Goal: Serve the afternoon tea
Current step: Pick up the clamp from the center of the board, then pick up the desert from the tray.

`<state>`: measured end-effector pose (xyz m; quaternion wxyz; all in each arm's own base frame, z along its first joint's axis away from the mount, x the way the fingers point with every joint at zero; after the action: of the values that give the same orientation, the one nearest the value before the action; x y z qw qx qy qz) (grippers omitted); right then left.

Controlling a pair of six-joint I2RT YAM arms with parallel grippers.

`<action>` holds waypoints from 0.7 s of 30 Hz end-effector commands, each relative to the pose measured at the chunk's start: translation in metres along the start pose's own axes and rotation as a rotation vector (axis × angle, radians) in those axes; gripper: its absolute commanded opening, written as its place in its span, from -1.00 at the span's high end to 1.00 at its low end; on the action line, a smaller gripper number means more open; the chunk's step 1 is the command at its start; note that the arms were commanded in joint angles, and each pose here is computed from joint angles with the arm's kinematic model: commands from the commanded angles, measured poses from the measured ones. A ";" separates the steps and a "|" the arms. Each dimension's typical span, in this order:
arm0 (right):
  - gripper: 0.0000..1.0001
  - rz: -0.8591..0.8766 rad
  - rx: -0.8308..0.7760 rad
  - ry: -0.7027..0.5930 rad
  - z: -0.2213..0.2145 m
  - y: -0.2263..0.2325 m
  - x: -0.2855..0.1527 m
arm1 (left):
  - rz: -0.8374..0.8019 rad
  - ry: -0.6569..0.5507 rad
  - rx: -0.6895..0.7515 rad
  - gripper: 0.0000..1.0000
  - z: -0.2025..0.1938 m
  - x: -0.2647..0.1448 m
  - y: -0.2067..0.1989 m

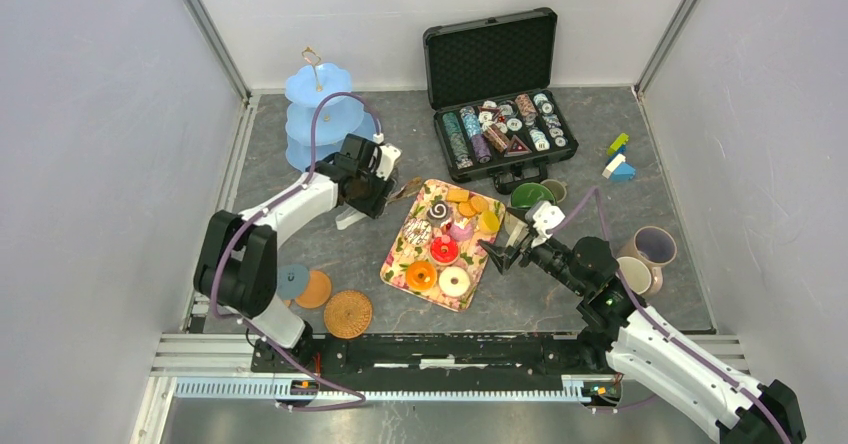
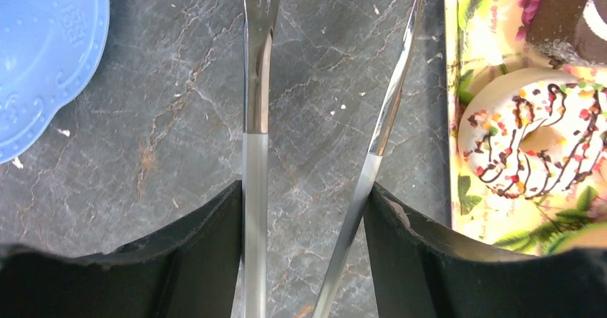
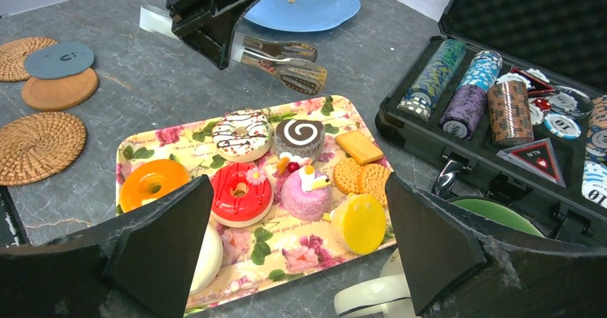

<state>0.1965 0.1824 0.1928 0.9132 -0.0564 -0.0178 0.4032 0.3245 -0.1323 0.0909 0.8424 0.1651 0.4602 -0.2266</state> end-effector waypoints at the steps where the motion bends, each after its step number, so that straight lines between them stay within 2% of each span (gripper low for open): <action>1: -0.96 -0.013 -0.011 -0.025 0.009 -0.003 0.002 | 0.025 -0.031 -0.092 -0.27 0.020 -0.034 0.001; 14: -0.96 -0.040 -0.025 0.015 0.004 -0.008 0.004 | -0.009 -0.072 -0.254 -0.25 0.021 -0.101 -0.012; 21: -0.96 -0.099 -0.028 0.048 -0.002 -0.016 0.003 | -0.048 -0.022 -0.273 -0.22 0.009 -0.131 -0.029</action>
<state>0.2032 0.1773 0.1770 0.9214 -0.0743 0.0128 0.3813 0.2725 -0.1230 0.1804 0.8577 0.0702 0.4771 -0.1783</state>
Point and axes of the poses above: each gripper's point midway between its finger pads, its own x axis out along the fingers, its own y axis along the line the jaws close on, z = x × y, the point moved 3 cm from there along -x, back along the fingers, and after that the axes turned 2 degrees about -x, right-handed, at the moved point
